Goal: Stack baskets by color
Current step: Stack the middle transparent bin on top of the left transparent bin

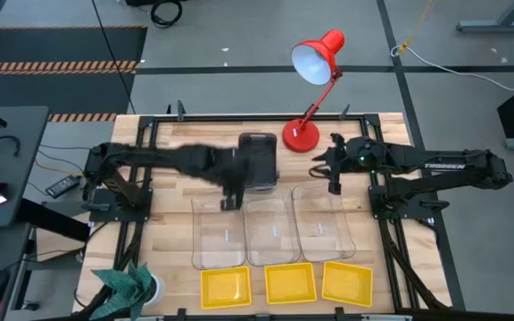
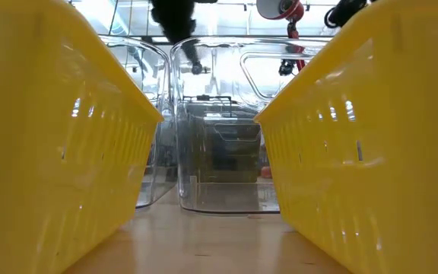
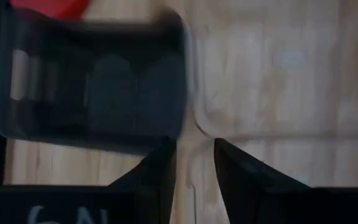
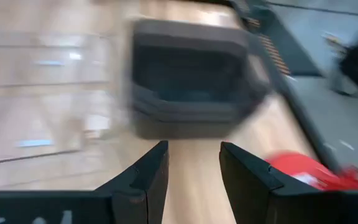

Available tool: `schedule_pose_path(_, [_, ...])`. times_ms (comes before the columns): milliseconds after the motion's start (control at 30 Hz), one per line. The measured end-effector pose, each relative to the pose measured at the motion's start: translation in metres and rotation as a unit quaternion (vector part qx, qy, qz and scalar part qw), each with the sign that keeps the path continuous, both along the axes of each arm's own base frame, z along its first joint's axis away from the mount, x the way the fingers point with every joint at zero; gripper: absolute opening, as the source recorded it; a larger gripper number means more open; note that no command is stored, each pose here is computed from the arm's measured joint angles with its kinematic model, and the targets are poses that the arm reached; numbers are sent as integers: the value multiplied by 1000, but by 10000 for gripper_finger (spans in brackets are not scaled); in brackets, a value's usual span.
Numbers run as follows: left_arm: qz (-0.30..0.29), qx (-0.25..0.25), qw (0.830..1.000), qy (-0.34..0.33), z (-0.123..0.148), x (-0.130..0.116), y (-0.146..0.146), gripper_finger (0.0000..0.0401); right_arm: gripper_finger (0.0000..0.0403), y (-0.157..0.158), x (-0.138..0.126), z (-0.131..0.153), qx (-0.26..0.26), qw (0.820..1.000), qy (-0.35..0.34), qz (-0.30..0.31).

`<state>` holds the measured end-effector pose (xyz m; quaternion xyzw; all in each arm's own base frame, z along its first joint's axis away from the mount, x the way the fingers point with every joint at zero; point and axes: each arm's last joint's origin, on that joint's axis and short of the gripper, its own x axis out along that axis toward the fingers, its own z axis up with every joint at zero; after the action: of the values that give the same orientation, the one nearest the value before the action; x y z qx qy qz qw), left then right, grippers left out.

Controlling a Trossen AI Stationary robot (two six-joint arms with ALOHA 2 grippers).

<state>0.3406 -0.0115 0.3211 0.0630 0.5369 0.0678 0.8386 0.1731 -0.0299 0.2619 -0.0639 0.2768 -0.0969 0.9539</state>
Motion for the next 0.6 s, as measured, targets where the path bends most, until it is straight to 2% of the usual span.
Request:
schedule_pose_path(67, [-20, 28, 999, 18, -9, -3, -17, 107, 148, 6, 2, 1, 11, 999, -7, 33])
schedule_pose_path(133, [-44, 34, 998, 27, -16, -7, -35, 101, 148, 12, 4, 1, 13, 998, -13, 54])
schedule_pose_path(267, [-79, -10, 997, 4, -15, -12, -73, 88, 148, 23, 12, 1, 13, 996, -25, 85])
schedule_pose_path(433, [-78, -58, 995, -12, -14, -21, -110, 78, 148, 29, 18, 1, 12, 994, -33, 101])
schedule_pose_path(600, [-46, -53, 998, -7, -15, -33, -129, 89, 148, 31, 20, -1, 27, 994, -32, 98])
